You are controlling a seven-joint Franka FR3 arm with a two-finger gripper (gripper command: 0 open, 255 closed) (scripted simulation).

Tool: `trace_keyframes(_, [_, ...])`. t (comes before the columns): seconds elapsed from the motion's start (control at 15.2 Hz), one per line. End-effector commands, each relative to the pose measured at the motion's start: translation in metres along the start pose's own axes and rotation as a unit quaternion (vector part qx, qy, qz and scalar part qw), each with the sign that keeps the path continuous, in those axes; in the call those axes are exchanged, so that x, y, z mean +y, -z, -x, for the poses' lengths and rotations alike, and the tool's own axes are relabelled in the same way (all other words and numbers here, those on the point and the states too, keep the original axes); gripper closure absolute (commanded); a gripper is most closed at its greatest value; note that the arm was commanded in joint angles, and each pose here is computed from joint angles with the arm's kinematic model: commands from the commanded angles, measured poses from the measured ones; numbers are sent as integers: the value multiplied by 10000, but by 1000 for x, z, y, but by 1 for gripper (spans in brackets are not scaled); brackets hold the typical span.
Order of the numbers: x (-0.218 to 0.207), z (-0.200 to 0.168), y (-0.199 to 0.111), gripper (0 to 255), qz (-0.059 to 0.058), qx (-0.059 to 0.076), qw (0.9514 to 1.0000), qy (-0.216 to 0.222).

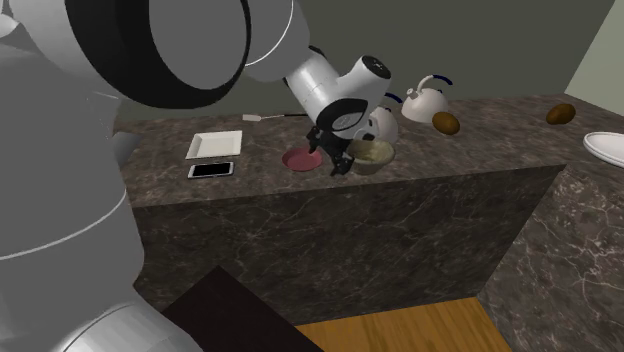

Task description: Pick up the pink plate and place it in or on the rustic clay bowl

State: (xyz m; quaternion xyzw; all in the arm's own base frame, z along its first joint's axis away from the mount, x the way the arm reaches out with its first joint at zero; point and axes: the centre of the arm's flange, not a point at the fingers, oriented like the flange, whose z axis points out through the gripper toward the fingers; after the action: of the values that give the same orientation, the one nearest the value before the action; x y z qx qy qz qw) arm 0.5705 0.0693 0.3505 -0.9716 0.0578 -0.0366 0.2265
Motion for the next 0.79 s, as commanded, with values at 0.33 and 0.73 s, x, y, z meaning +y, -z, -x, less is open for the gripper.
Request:
trace_keyframes(0.33, [-8,-42,-47,0,-472,38,9989,-7])
trace_keyframes(0.73, [-11,-43,-76,0,-472,38,9989,-7])
